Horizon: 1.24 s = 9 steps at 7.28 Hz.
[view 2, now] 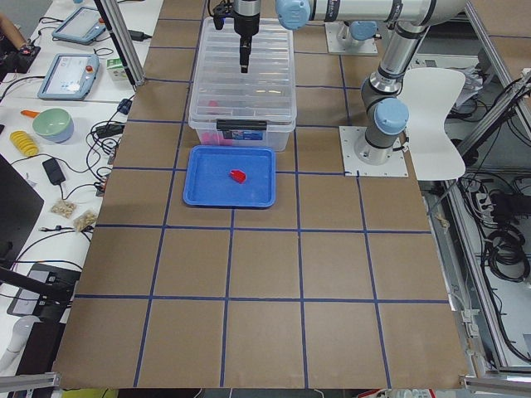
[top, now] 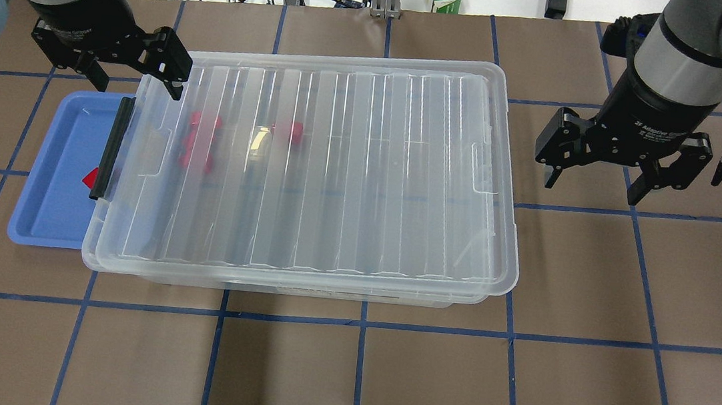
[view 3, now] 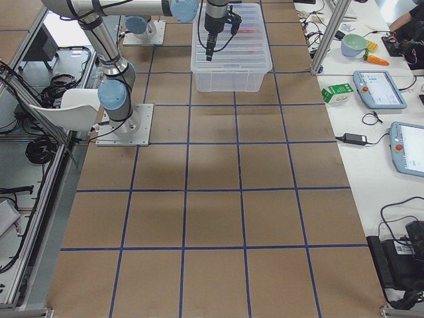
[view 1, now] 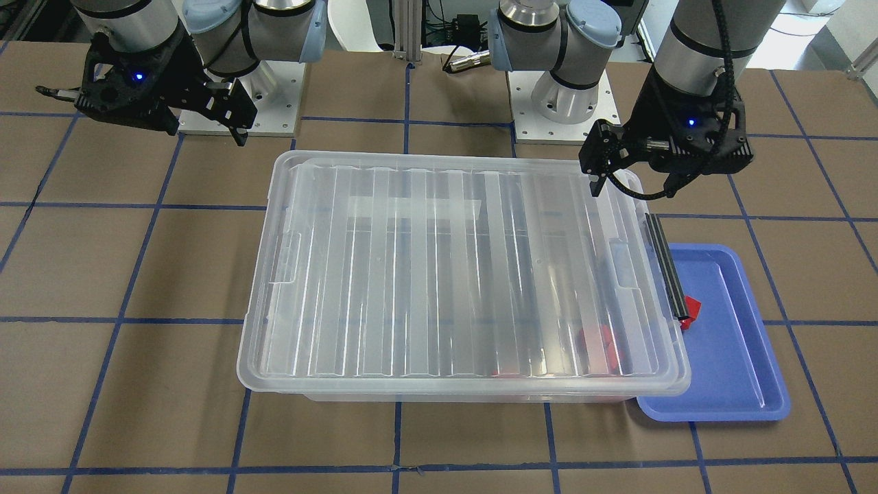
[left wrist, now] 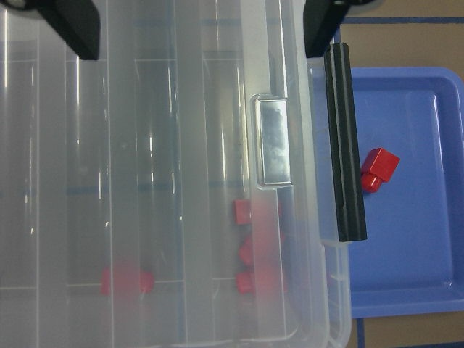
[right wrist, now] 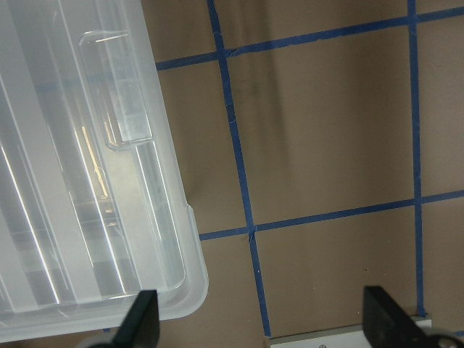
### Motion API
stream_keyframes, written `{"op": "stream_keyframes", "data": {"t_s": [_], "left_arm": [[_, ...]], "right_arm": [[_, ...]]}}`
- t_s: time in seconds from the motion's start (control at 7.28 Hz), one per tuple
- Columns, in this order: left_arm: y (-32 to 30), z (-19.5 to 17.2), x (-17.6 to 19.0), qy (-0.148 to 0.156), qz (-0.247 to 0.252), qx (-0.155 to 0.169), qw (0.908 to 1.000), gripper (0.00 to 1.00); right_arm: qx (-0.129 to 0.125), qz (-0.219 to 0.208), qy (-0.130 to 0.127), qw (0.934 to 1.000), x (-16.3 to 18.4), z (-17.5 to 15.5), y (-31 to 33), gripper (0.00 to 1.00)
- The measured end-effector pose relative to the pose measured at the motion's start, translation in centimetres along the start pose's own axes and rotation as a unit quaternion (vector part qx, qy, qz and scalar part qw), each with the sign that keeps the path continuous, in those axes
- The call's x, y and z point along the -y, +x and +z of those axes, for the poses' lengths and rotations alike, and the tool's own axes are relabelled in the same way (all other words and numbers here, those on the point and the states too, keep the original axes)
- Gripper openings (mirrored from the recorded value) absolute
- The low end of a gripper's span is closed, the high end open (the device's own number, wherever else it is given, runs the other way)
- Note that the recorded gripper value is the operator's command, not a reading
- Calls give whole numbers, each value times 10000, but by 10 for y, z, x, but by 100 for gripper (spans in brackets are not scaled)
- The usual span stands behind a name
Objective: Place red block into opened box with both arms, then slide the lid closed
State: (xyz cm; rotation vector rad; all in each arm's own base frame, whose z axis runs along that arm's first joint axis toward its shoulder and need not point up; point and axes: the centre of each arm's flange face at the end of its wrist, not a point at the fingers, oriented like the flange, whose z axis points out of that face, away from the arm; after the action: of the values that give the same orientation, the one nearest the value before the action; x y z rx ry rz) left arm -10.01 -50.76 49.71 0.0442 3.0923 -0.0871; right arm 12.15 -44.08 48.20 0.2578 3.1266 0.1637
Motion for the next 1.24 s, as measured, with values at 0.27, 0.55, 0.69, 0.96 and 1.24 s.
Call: {"op": "stream_keyframes", "data": {"t_s": [0.27, 0.55, 0.69, 0.96, 1.24], "left_arm": [[6, -1, -2, -148, -14, -31, 9999, 100], [15, -2, -8, -230, -97, -48, 9997, 100], [18, -3, -9, -255, -127, -49, 9996, 100], [19, 0, -12, -310, -133, -41, 9994, 100], [17, -2, -14, -292, -136, -5, 9995, 100]], "right_arm": [[14, 14, 8, 10000, 0, -1, 0, 100], [26, 28, 62, 10000, 1, -4, 0, 100], [36, 37, 93, 9999, 2, -4, -1, 100], [72, 6, 169, 9998, 5, -2, -2, 100], [65, -11, 340, 9994, 26, 7, -4, 100]]}}
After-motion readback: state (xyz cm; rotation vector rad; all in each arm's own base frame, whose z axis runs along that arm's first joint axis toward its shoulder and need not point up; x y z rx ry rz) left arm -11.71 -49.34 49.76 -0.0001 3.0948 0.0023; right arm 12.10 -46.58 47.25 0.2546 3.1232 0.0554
